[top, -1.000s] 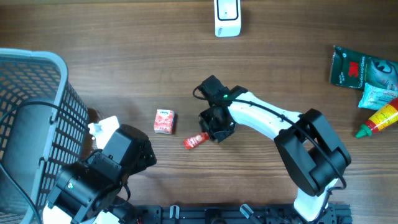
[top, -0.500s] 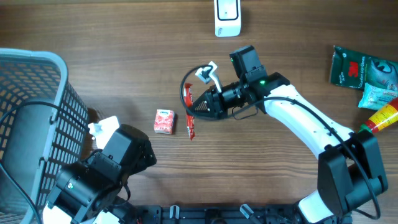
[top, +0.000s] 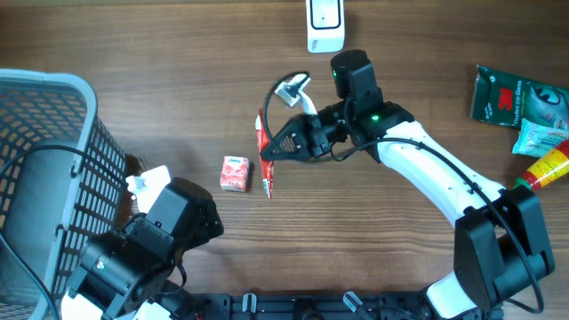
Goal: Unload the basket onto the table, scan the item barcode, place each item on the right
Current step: 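Grasp the red Nescafe stick with the right gripper, then hold the Nescafe stick up in front of the white scanner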
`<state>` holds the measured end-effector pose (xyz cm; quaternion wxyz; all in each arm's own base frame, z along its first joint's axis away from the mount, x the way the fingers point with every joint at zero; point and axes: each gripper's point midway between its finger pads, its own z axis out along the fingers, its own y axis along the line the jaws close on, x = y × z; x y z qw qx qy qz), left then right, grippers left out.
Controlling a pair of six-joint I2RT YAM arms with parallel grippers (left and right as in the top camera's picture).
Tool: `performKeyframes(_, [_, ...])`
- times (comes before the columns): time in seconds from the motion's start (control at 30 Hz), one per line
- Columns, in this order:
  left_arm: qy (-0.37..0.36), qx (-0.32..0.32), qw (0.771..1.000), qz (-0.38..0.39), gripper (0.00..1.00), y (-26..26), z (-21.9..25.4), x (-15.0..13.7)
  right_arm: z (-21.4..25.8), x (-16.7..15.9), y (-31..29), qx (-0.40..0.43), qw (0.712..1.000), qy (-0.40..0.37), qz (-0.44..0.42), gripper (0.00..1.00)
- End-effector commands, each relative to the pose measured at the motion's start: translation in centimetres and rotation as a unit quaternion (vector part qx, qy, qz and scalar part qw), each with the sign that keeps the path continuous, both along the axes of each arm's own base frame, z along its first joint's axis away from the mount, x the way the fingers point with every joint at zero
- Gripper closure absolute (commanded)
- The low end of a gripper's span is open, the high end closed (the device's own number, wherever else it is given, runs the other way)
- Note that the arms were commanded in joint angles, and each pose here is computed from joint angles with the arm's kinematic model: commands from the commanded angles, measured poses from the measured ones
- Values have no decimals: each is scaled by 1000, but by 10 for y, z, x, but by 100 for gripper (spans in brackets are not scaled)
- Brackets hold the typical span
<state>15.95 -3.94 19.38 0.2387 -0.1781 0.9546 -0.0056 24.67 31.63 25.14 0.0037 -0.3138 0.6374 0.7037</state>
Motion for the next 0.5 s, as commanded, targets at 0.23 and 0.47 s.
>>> performKeyframes(0.23, [-3, -1, 1000, 8, 0, 1, 1, 0, -18, 21, 7, -22, 994, -89, -67, 95])
performKeyframes(0.47, [-4, -2, 1000, 8, 0, 1, 1, 1, -114, 79, -39, -322, 906, -133, -242, 95])
